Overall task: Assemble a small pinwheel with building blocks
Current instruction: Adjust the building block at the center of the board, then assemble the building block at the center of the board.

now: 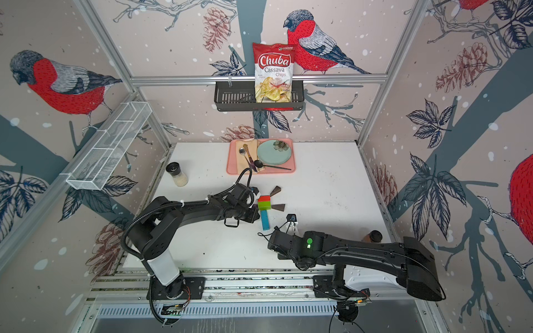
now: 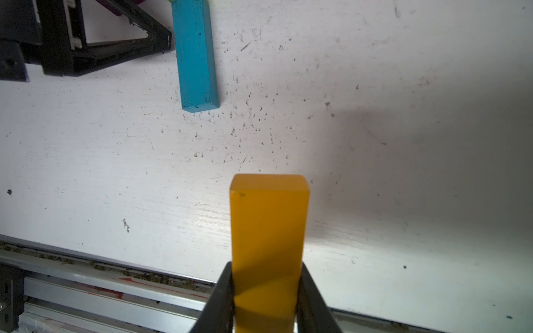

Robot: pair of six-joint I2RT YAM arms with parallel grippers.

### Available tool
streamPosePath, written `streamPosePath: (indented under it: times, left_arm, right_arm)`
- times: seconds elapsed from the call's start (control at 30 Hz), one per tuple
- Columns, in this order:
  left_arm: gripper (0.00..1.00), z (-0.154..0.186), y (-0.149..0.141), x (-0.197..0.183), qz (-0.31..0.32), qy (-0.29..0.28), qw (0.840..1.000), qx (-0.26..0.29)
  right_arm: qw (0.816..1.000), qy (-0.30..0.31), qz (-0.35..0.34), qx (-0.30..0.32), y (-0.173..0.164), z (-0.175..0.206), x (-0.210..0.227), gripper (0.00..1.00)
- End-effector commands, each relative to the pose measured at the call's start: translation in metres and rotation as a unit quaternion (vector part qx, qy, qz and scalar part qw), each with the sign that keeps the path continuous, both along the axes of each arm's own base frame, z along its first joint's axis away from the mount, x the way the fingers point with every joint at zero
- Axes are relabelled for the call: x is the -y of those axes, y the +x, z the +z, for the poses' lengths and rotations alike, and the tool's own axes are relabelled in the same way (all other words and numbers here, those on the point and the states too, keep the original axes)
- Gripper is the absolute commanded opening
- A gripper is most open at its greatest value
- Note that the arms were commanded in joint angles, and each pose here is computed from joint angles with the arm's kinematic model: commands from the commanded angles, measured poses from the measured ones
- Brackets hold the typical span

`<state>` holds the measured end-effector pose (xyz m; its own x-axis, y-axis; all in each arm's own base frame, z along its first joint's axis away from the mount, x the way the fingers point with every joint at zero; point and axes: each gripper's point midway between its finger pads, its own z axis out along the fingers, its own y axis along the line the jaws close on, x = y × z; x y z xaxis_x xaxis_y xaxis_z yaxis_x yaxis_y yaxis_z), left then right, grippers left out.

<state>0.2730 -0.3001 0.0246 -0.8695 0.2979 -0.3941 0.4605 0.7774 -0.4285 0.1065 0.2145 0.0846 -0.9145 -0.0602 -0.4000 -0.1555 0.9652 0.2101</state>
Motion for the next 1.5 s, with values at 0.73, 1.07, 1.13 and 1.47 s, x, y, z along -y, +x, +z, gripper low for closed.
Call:
streamPosePath:
  times: [0.73, 1.07, 1.13, 1.47]
  left_arm:
    - [0.12, 0.03, 0.012, 0.011, -0.003, -0.024, 0.999, 0.027]
    - [0.19, 0.11, -0.007, -0.045, 0.025, 0.003, 0.995, 0.097]
    - [0.23, 0.121, -0.006, -0.073, 0.058, 0.01, 0.992, 0.107]
    - [0.64, 0.191, 0.003, -0.174, 0.219, 0.016, 0.948, 0.23]
  right_arm:
    - [1.0, -0.005, -0.005, 0.009, 0.0, 0.002, -0.004, 0.19]
    - [0.999, -0.022, 0.037, 0.006, 0.002, -0.029, -0.044, 0.19]
    - [0.999, -0.028, 0.046, 0.005, 0.005, -0.035, -0.053, 0.19]
    - [0.997, -0.023, 0.069, -0.021, 0.01, -0.053, -0.09, 0.2]
